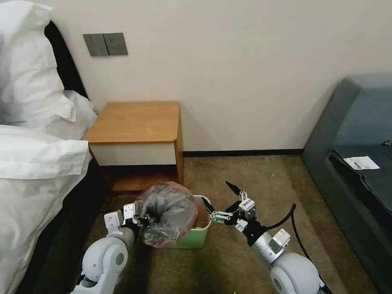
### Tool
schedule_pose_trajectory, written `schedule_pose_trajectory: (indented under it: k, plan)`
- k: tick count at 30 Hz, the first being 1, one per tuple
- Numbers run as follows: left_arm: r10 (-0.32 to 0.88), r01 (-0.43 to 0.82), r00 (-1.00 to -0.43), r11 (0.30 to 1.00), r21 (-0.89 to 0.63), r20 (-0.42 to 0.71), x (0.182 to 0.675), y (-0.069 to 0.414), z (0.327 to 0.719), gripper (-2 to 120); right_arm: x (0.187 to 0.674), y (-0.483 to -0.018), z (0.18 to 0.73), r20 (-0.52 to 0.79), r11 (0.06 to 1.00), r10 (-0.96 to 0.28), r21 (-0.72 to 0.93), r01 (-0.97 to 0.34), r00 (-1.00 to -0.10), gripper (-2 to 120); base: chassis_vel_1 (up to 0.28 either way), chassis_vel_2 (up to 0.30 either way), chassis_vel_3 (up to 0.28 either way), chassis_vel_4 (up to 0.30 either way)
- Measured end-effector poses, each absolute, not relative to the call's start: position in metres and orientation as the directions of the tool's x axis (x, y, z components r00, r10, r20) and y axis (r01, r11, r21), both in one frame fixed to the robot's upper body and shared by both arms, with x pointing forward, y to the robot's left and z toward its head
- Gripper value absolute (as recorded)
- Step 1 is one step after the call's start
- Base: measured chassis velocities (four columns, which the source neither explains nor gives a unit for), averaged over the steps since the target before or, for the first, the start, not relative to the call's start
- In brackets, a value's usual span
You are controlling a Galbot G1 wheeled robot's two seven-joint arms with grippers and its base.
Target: Pick up the garbage bag from the table and place it over the trash can.
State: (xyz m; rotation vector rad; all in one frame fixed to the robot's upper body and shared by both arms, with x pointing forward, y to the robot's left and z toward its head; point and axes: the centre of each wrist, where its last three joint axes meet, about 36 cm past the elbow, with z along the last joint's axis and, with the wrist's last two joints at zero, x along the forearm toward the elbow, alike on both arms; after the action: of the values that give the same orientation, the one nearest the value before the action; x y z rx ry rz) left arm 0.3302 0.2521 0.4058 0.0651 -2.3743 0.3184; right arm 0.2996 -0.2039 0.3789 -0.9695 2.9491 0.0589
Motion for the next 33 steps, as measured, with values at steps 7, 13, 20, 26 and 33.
schedule_pose_trajectory:
  k: [7,13,20,26,33]
  plan:
    - [-0.015,-0.182,-0.742,0.967,-0.180,0.670,0.320,0.247,0.409,11,0.295,-0.198,0.385,-0.064,0.798,-0.599,0.025,-0.602,-0.798,100,0.000,0.000,0.000,0.000]
    - [-0.085,-0.237,-0.827,0.949,-0.208,0.556,0.293,0.234,0.414,11,0.276,-0.176,0.412,-0.108,0.781,-0.603,0.124,-0.613,-0.790,100,0.000,0.000,0.000,0.000]
    - [-0.156,-0.218,-0.963,0.930,-0.295,0.221,0.273,0.231,0.429,11,0.256,-0.152,0.463,-0.063,0.724,-0.609,0.363,-0.586,-0.791,100,0.000,0.000,0.000,0.000]
    - [-0.096,-0.110,-0.994,0.944,-0.312,0.060,0.266,0.234,0.432,11,0.279,-0.171,0.470,-0.080,0.748,-0.636,0.178,-0.639,-0.767,100,0.000,0.000,0.000,0.000]
    - [-0.040,-0.027,-0.999,0.944,-0.328,-0.034,0.264,0.228,0.429,11,0.281,-0.174,0.485,-0.119,0.631,-0.685,0.398,-0.666,-0.719,100,0.000,0.000,0.000,0.000]
